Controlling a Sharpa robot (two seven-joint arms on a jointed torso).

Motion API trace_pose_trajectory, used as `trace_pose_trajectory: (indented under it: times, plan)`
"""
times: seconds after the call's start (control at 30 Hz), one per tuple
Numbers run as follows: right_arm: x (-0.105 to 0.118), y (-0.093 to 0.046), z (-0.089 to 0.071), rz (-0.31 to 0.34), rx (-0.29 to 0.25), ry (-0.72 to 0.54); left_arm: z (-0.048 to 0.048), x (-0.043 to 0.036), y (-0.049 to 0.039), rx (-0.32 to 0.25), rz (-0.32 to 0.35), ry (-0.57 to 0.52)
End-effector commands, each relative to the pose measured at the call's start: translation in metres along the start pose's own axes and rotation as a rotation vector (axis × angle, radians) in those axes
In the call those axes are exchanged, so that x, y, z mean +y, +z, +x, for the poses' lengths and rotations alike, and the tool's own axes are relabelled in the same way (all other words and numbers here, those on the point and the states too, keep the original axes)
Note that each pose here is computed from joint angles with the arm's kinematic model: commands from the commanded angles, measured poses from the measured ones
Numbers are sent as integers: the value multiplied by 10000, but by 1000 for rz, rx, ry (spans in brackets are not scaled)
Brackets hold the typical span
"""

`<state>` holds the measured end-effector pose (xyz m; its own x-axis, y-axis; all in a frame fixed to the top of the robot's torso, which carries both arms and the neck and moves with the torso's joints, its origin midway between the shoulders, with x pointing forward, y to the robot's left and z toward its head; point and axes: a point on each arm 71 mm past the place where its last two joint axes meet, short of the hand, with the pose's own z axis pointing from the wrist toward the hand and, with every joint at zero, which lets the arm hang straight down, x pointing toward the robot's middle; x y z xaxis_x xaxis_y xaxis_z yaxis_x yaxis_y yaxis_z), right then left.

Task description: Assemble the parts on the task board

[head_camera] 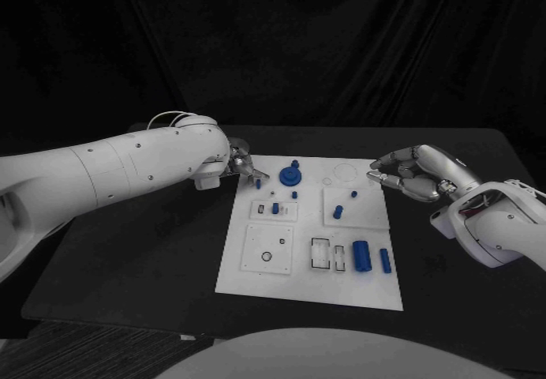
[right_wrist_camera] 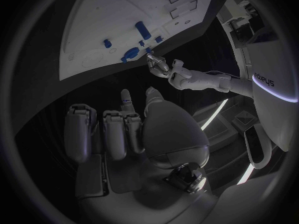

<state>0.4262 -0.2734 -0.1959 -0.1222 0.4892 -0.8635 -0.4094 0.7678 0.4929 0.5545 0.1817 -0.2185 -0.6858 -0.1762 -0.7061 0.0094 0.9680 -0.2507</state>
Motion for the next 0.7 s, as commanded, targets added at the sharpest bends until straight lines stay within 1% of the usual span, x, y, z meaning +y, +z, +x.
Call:
trace_pose_trajectory:
  times: [0.03, 0.7]
  plan:
    - [-4, -8, 6, 6, 0, 0, 26, -21, 11, 16, 17, 5]
    - [-9, -7, 9, 9, 6, 0, 45, -36, 26, 15, 40, 2]
